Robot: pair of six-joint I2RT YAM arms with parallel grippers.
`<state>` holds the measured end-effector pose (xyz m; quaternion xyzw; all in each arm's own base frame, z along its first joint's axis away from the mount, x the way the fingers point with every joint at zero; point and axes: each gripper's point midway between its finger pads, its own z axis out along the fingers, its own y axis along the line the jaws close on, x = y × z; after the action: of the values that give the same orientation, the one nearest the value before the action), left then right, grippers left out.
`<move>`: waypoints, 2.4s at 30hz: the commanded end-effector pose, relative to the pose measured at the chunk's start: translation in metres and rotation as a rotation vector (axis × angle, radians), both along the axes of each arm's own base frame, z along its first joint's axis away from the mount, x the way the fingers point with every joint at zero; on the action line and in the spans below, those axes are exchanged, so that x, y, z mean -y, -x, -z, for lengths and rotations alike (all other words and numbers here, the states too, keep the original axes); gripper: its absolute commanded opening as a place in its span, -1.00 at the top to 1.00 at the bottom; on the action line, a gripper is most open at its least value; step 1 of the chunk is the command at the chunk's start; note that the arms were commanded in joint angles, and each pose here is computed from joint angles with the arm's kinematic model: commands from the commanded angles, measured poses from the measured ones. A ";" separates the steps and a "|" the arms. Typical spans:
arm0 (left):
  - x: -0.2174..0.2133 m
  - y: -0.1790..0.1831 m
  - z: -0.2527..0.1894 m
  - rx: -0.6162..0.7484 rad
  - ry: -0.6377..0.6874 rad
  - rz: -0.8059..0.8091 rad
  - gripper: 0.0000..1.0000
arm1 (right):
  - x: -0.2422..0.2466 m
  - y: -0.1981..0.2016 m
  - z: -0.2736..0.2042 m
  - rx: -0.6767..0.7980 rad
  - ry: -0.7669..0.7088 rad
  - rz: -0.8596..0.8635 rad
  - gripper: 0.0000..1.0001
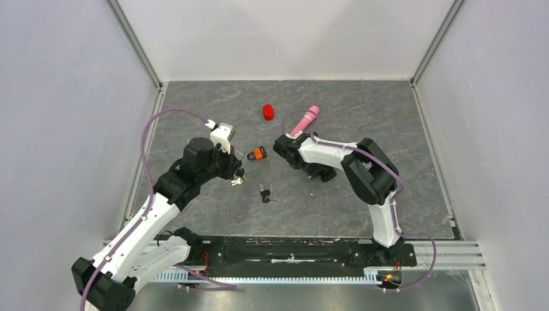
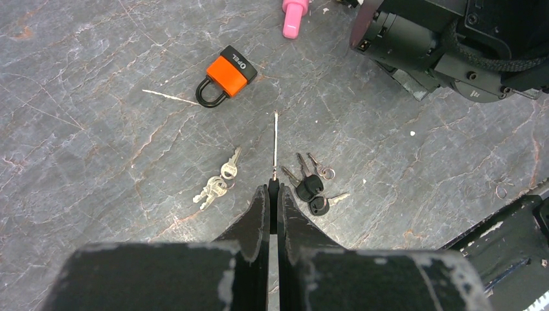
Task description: Unlock with the key
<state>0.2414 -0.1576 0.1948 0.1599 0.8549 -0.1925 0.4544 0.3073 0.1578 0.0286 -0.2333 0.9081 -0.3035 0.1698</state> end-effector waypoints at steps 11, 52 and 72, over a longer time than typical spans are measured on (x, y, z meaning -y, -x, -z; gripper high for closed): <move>0.003 -0.001 -0.012 0.048 0.011 0.038 0.95 | -0.030 0.007 0.038 -0.061 -0.265 0.110 -0.29; 0.096 0.003 -0.028 0.150 0.117 0.062 0.95 | -0.151 0.048 -0.198 0.434 -1.733 0.065 -0.28; 0.116 0.010 -0.019 0.171 0.058 0.080 0.95 | -0.172 0.047 -0.186 0.389 -1.746 0.147 0.04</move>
<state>0.2236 -0.2648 0.1940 0.2221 0.8142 -0.2131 0.4923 0.2511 0.3219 0.1918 0.0751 0.8019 0.4331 0.4046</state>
